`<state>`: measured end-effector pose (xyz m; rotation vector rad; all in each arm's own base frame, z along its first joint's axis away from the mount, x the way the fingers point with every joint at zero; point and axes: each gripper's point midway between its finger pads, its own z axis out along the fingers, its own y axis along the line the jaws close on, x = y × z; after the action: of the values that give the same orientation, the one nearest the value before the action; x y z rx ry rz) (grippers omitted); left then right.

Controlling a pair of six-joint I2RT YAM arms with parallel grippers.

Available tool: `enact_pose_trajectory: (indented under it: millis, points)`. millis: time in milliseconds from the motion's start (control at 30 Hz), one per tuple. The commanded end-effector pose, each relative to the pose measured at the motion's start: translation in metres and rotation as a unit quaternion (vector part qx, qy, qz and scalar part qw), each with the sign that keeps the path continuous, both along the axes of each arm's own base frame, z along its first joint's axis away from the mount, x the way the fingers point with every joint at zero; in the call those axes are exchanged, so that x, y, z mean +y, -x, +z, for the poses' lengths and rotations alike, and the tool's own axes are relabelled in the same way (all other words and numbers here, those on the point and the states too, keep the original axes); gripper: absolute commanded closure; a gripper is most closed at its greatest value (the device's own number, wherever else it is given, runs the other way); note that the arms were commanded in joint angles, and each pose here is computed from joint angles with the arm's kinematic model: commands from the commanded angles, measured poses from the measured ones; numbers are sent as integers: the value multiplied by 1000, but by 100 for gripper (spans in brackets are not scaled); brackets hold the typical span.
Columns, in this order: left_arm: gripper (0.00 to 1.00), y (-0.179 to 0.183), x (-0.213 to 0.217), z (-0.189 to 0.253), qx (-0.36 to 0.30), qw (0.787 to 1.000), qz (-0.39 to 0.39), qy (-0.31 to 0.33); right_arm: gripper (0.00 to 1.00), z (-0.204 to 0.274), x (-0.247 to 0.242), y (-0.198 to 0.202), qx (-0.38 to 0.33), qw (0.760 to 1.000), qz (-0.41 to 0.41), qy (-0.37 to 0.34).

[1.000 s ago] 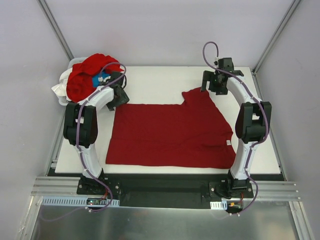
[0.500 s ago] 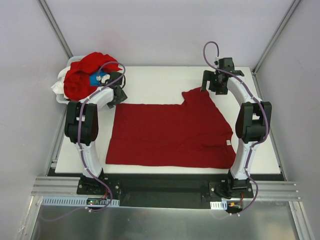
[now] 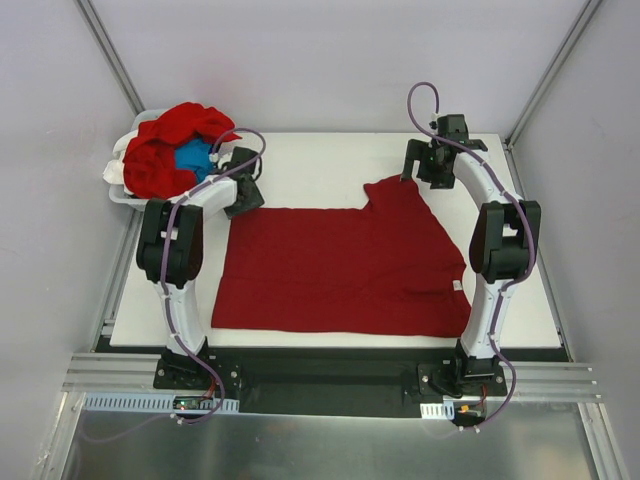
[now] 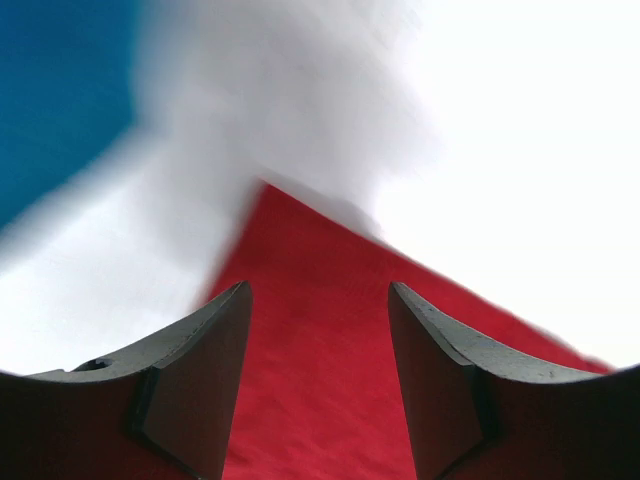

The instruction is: Fold and stack the t-shirts

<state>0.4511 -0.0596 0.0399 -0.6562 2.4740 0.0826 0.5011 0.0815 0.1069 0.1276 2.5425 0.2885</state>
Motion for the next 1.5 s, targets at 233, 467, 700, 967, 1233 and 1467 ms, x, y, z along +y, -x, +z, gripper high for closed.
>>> enact_pose_trajectory:
  millis: [233,467,700,967,1233,1467]
  points:
    - [43,0,-13,7,-11,999,-3,-30,4,21,4,-3,-21,1000,9,-15]
    - [45,1,11,0,-2,999,37,-12,4,16,2,-11,-18,1000,5,-10]
    - [46,-4,24,-11,8,998,55,-5,4,2,0,-4,5,1000,14,7]
    - [47,-12,28,-16,11,998,57,-5,4,1,1,-8,5,1000,13,5]
    - [61,-12,31,-20,18,998,63,8,4,-1,-1,-14,5,1000,-2,8]
    - [76,-14,30,-23,27,998,61,7,4,-20,4,-31,16,1000,-9,10]
